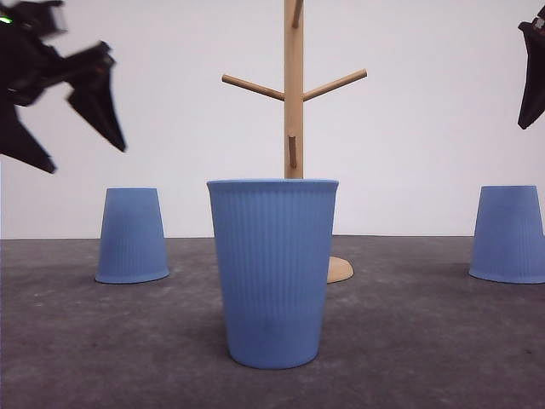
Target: Place three cups
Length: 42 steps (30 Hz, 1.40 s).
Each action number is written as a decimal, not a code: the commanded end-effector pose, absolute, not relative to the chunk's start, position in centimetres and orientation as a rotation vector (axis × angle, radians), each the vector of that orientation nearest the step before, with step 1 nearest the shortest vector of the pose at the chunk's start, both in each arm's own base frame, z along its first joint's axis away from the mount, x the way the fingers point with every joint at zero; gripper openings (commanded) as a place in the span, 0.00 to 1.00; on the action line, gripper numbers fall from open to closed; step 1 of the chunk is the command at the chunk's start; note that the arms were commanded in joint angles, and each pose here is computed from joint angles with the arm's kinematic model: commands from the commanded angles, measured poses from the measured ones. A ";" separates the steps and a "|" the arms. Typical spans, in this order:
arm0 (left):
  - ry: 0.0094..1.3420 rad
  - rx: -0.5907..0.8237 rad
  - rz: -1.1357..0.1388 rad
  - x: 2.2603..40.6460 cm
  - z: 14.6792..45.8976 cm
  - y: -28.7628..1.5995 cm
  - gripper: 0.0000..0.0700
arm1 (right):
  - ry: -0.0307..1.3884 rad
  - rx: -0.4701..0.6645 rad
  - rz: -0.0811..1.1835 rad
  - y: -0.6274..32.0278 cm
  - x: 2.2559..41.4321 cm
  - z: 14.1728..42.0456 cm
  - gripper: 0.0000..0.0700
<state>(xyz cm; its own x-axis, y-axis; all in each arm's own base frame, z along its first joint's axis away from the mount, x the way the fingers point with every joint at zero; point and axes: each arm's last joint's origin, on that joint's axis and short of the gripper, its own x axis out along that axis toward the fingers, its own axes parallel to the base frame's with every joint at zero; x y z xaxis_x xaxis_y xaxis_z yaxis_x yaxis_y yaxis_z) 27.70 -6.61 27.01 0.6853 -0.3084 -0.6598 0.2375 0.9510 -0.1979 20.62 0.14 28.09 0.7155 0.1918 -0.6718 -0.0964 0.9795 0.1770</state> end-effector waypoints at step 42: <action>0.895 0.116 -0.283 38.3 24.6 -10.0 0.42 | 0.677 0.116 0.167 0.1 21.2 28.9 1.00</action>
<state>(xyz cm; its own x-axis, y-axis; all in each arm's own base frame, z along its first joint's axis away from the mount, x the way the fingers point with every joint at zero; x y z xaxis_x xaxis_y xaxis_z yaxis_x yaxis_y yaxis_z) 37.49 -9.98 24.12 0.5758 -0.1934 -0.7944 0.2842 0.9584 -0.0273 21.04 0.13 28.55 0.7573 0.1909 -0.6246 -0.1075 0.9797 0.1690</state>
